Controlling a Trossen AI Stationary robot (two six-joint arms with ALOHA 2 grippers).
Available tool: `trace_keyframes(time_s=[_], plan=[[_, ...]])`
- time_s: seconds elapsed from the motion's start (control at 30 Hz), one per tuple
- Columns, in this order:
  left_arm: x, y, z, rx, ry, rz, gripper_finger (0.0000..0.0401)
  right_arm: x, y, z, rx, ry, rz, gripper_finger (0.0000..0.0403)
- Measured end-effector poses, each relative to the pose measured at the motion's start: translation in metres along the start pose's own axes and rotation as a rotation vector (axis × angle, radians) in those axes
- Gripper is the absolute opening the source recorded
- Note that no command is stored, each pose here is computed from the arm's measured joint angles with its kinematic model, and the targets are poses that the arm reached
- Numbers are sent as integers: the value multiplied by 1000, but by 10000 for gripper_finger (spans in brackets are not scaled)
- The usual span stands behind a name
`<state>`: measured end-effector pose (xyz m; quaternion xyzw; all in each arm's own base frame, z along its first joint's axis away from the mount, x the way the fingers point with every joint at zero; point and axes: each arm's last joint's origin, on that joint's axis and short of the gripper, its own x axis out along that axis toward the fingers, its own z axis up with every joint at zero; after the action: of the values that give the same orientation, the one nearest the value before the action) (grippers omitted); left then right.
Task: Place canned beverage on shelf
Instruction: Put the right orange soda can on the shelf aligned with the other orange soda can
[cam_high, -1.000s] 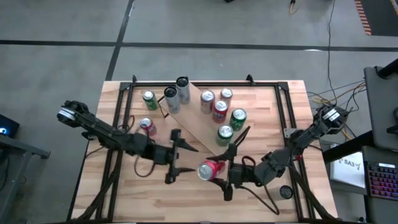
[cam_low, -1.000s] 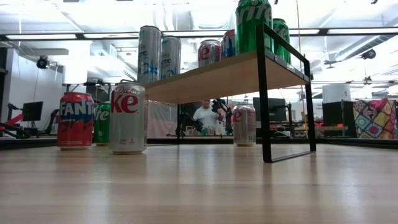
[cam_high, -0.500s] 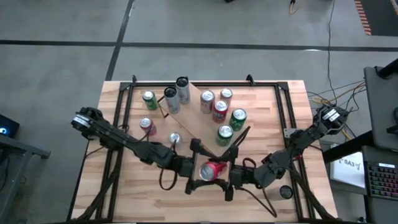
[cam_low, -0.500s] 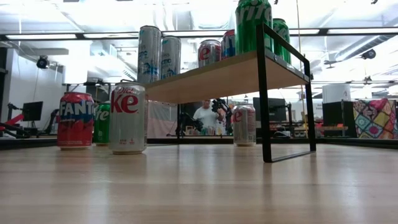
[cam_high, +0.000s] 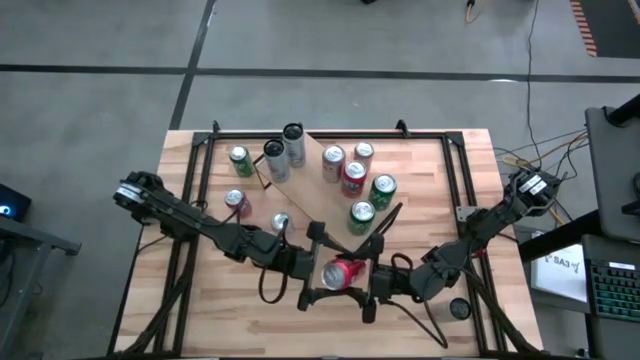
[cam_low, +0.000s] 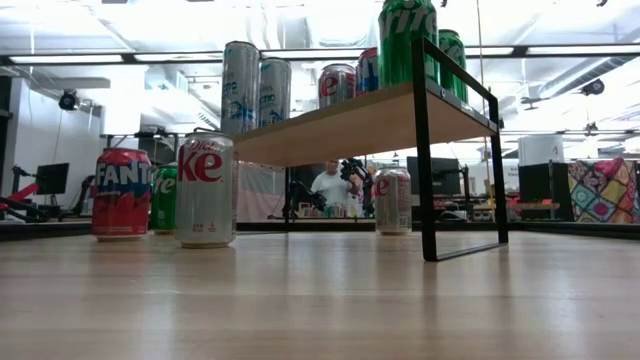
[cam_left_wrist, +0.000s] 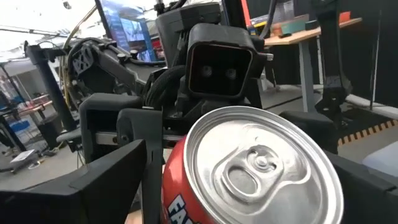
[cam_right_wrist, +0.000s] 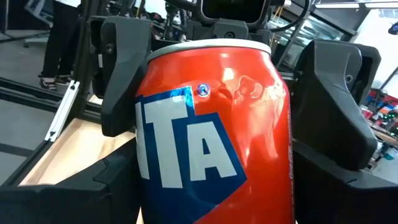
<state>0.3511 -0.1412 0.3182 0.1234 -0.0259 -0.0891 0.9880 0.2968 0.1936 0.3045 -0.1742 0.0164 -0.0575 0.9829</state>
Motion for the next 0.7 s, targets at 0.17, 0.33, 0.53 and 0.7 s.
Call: trace_keyframes(time_s=[0.17, 0.33, 0.53, 0.7], plan=[[1, -2, 0, 54, -27, -65, 369, 0, 1, 0, -2, -7, 20, 290], [-1, -7, 3, 118, -90, -68, 300, 0, 0, 2, 12, -26, 20, 290], [-1, -6, 3, 108, -118, -64, 280, 0, 0, 3, 27, -34, 18, 290], [-2, -5, 4, 80, -123, -63, 280, 0, -1, 3, 43, -36, 15, 306]])
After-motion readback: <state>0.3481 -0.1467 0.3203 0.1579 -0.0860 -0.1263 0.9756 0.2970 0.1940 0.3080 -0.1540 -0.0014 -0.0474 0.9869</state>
